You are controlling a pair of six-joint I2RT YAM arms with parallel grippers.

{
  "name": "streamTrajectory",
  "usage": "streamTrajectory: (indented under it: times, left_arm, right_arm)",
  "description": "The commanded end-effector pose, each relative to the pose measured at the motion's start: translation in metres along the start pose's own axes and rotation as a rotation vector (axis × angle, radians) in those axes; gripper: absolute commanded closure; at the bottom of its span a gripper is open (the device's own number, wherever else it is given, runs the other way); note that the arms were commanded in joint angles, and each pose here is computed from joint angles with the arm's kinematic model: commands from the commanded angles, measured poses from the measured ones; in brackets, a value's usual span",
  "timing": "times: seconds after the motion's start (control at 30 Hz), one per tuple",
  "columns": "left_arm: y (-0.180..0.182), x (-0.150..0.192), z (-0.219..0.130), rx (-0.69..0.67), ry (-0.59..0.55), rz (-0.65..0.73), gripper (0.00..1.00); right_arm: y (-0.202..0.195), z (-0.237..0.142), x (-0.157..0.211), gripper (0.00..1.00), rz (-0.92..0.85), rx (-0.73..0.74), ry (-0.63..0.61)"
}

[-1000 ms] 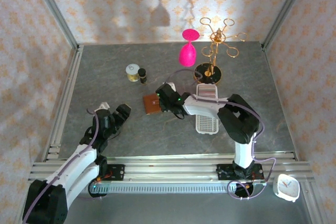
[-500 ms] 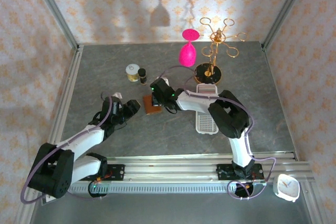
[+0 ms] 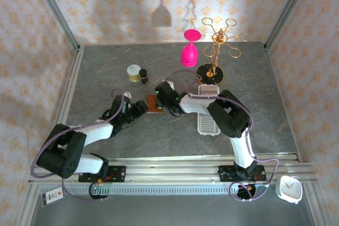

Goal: Put the credit cards into the card holder
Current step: Pick up the card holder from the center of the table.

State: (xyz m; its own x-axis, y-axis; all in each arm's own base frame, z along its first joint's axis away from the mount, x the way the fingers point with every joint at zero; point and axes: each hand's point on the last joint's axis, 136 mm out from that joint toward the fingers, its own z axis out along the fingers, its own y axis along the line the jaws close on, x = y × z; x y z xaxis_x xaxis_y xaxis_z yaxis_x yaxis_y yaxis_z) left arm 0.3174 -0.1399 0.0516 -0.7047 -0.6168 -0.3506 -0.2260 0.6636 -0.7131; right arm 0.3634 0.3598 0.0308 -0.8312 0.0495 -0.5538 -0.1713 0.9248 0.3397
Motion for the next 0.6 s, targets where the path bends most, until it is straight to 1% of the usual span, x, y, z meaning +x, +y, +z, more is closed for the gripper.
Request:
streamTrajectory:
  times: [0.0, 0.23, 0.33, 0.43, 0.57]
  left_arm:
    - [-0.020, -0.007, 0.006, 0.066, -0.016, 0.004, 0.50]
    - [-0.026, 0.005, 0.021, 0.100, 0.034, -0.006, 0.58]
    - [-0.033, 0.010, 0.024, 0.146, 0.056, -0.023, 0.63]
    - [-0.040, 0.013, 0.027, 0.180, 0.065, -0.031, 0.70]
    - [-0.046, 0.015, 0.027, 0.212, 0.078, -0.035, 0.82]
  right_arm:
    - [-0.017, 0.000, 0.025, 1.00, 0.020, 0.038, 0.076]
    - [-0.018, 0.000, 0.027, 1.00, 0.021, 0.034, 0.081]
    - [-0.017, 0.000, 0.028, 1.00, 0.025, 0.026, 0.083]
    - [-0.017, -0.001, 0.030, 1.00, 0.032, 0.021, 0.085]
    - [-0.017, -0.006, 0.030, 1.00, 0.046, 0.009, 0.079]
